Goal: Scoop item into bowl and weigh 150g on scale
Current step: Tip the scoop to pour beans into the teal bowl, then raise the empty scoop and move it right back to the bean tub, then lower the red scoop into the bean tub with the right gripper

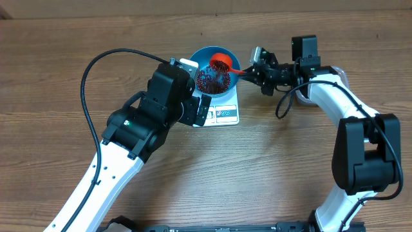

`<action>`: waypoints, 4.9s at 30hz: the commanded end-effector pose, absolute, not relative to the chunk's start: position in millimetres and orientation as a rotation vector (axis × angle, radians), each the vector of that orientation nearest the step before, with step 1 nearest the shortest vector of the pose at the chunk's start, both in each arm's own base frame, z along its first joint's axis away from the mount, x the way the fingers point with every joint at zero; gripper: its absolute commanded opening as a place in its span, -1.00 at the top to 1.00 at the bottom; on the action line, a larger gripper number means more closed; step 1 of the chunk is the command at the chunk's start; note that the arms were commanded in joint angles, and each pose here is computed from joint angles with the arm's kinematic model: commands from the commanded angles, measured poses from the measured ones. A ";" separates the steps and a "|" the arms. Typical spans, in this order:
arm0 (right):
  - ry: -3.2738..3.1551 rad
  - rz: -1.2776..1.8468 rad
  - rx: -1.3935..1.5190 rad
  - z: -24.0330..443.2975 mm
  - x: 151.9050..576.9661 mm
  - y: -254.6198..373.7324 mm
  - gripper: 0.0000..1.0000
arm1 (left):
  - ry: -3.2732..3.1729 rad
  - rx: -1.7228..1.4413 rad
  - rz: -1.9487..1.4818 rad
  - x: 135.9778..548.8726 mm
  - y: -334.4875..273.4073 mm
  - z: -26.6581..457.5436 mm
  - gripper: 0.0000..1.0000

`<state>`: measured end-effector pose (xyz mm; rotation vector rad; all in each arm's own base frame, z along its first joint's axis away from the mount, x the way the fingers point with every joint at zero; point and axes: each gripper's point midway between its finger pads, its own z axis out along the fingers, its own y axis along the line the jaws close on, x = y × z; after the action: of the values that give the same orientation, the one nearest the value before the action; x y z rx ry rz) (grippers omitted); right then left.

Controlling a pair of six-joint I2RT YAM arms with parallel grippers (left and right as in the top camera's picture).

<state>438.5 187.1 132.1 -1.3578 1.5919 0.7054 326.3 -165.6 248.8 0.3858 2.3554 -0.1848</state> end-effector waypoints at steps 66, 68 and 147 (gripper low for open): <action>2.406 0.659 -0.416 232.4 333.9 67.9 0.93 | 2.319 0.401 -0.198 326.2 -166.5 262.3 -0.99; 2.418 0.633 -0.404 230.5 334.9 64.5 0.93 | 2.319 0.401 -0.198 326.2 -166.5 262.3 -0.99; 2.471 0.104 0.224 202.2 393.7 -26.0 0.93 | 2.319 0.401 -0.198 326.2 -166.5 262.3 -0.99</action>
<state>391.6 -13.4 202.2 0.1607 2.4827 0.1730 326.2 -165.5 248.7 0.3859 2.3557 -0.1847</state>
